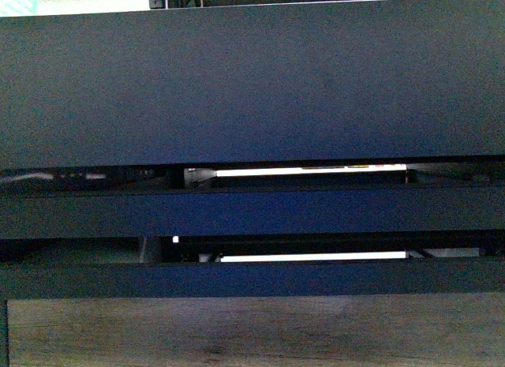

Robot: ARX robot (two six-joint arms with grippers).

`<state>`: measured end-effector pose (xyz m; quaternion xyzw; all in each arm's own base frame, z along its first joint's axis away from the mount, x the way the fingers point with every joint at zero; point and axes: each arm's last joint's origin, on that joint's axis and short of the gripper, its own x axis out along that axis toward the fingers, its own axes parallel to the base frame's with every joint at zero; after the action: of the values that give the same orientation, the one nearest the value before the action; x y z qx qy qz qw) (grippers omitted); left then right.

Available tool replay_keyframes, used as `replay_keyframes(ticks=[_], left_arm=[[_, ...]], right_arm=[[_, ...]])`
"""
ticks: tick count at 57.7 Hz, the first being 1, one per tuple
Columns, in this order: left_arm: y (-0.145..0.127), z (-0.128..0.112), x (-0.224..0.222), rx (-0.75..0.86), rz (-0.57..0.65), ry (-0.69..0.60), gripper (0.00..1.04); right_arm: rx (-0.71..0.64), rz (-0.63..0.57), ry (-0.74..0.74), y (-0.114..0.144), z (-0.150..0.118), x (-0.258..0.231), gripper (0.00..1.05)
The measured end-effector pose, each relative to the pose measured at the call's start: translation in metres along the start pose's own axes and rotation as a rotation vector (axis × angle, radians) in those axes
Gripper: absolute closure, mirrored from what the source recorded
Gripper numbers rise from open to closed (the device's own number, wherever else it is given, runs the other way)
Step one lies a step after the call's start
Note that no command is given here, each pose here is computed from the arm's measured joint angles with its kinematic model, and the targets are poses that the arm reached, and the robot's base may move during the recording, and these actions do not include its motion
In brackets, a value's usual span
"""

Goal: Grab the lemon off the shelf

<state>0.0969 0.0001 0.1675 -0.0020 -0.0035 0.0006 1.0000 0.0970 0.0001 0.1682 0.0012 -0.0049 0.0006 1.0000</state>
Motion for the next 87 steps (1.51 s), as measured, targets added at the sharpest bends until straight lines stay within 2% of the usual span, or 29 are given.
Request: replay_keyframes(ticks=[87], left_arm=[[0.0,-0.0001,0.0,0.0,0.0,0.0,0.08]], right_arm=[[0.0,0.0,0.0,0.0,0.0,0.0,0.02]])
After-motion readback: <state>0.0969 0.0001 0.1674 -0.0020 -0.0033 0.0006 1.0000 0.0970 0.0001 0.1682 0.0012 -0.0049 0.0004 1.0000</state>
